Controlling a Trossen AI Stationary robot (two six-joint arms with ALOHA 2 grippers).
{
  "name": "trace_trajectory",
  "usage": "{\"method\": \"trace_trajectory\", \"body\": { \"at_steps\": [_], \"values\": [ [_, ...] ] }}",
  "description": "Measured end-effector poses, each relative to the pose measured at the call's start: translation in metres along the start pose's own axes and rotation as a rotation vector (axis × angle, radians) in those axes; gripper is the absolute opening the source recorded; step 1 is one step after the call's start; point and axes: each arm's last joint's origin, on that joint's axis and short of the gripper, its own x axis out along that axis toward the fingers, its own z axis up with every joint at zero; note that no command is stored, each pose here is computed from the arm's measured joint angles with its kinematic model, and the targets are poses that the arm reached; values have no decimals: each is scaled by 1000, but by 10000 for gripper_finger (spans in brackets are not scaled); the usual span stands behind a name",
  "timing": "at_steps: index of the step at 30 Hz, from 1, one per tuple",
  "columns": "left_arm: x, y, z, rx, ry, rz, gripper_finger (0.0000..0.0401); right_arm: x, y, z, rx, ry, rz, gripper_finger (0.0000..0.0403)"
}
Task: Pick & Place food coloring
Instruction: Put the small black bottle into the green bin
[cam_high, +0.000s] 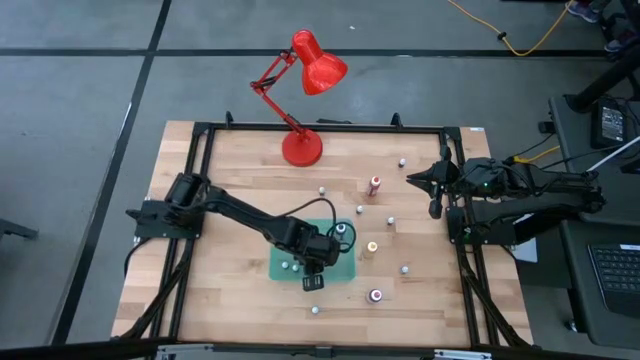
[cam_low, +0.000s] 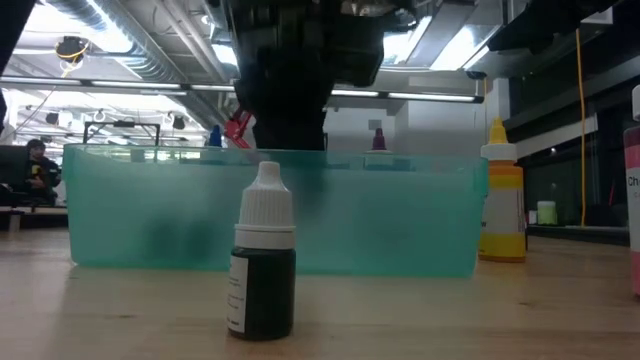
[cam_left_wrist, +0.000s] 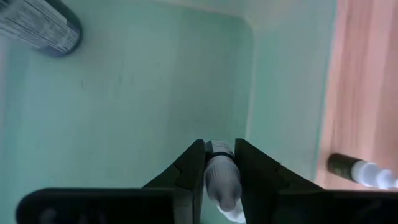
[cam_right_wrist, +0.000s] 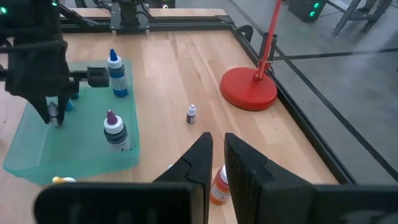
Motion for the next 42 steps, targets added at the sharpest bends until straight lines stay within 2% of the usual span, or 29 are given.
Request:
{"method": "trace_trajectory", "body": {
  "at_steps": [16,30,36,39,42],
  "values": [
    [17,2,-2,41,20,21,70,0,0,0,0,0,0,46],
    [15,2,0,38,27,21,149,0,0,0,0,0,0,46],
    [-23,-9,24,115,36,60,170,0,0,0,0,0,0,46],
    [-50,-12,37,163,24,129,174,0,0,0,0,0,0,46],
    [-82,-8,45,210,52,255,175,0,0,0,0,0,0,46]
  ]
}}
